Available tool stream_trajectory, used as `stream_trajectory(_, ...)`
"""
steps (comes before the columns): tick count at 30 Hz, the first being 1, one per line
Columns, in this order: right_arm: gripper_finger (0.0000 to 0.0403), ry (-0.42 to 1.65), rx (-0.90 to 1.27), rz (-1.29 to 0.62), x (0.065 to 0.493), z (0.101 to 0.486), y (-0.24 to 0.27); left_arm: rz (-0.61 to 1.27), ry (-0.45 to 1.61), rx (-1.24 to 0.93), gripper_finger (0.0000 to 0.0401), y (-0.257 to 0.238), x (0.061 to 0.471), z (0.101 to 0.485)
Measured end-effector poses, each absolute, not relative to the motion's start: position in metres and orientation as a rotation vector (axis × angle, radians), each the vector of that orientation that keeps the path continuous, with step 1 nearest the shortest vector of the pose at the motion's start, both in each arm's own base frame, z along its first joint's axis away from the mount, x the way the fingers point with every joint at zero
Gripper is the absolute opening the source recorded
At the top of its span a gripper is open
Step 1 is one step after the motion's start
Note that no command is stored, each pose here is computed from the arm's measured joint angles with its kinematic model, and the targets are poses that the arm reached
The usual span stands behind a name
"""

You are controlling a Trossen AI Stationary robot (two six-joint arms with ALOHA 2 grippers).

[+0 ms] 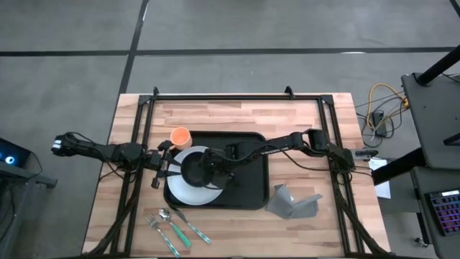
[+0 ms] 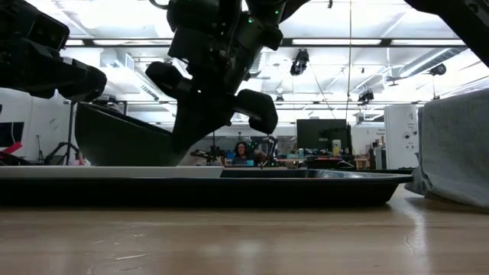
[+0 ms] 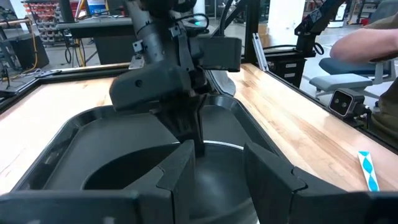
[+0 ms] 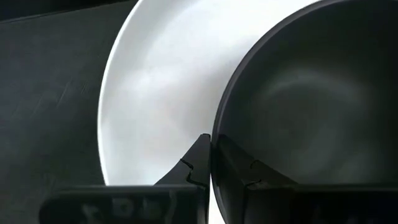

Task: Set up tray
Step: Put the black bowl on the white plate

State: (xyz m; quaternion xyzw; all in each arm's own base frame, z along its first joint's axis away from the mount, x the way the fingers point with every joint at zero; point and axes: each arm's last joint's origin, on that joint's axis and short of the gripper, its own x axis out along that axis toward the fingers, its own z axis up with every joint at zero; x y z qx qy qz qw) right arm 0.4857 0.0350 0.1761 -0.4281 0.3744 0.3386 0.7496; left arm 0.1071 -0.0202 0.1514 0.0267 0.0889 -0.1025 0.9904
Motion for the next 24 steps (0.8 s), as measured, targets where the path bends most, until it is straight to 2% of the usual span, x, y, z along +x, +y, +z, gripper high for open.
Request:
stream_trajectory(10, 0.0008, 0.878, -0.882, 0.743, 0.484, 0.194, 0.035, -0.206, 0.178, 0.054, 0.0119, -0.020, 0.107, 0.151)
stream_trajectory(24, 0.0008, 0.847, -0.848, 0.789, 0.484, 0.194, 0.037, -0.206, 0.178, 0.054, 0.0119, -0.020, 0.107, 0.151)
